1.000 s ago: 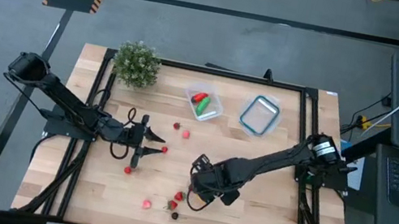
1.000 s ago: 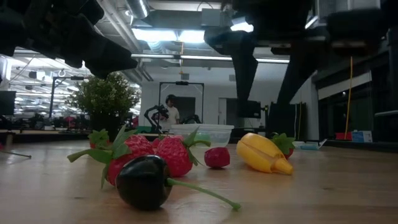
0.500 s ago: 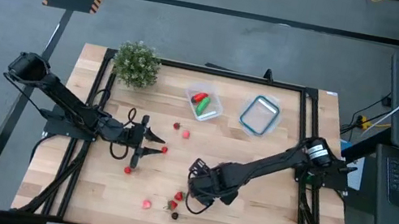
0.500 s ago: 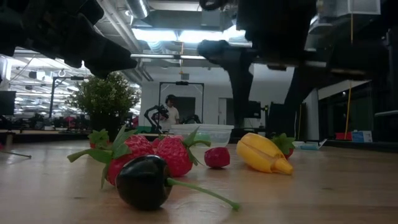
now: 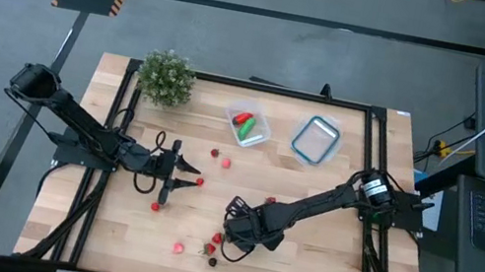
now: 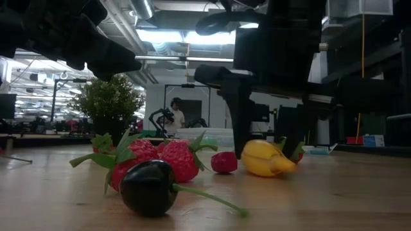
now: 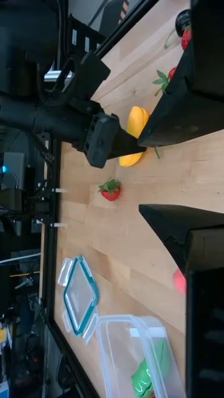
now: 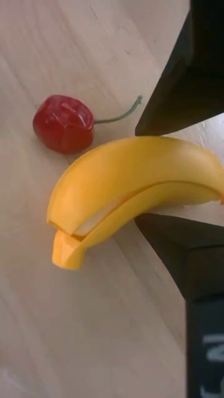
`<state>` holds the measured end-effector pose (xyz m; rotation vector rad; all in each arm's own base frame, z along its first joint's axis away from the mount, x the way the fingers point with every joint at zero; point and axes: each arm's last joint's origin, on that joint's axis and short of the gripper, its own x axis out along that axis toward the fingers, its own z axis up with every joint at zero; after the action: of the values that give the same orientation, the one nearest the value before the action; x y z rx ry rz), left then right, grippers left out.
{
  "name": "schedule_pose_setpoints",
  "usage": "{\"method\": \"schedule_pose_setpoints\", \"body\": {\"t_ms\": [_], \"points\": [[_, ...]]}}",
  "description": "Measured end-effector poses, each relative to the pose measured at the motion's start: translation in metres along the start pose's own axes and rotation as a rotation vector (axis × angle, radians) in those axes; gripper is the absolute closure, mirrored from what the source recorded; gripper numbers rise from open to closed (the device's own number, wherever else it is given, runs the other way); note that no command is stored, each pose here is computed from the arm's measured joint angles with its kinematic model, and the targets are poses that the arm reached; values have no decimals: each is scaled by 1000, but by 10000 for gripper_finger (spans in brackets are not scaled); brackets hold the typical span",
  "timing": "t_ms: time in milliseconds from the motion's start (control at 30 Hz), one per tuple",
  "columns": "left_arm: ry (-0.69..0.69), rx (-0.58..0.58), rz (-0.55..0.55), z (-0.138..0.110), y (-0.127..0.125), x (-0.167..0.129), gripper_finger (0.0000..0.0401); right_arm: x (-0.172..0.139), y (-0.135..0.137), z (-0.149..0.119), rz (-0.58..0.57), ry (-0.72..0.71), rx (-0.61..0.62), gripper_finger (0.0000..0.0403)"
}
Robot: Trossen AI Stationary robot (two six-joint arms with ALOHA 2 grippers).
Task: Pick and placing Produce into tupperware
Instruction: Put the yellow banana into the transparent container
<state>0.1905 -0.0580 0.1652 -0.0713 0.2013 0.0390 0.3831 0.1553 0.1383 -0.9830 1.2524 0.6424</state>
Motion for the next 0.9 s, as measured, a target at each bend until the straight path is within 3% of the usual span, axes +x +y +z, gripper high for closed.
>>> {"method": "schedule_pose_setpoints", "body": {"t_ms": [133,333,600,900], "points": [[0,0,0,0,0,0,249,0,0,0,3,2,1,201],[0,0,0,0,0,0,249,1,1,-1,11,3,7,262],[0,0,0,0,0,0,249,0,-1,-3,13,2,103,263],[0,1,0,0,0,0,249,-13,-19,-16,-25,-27,330,261]]}}
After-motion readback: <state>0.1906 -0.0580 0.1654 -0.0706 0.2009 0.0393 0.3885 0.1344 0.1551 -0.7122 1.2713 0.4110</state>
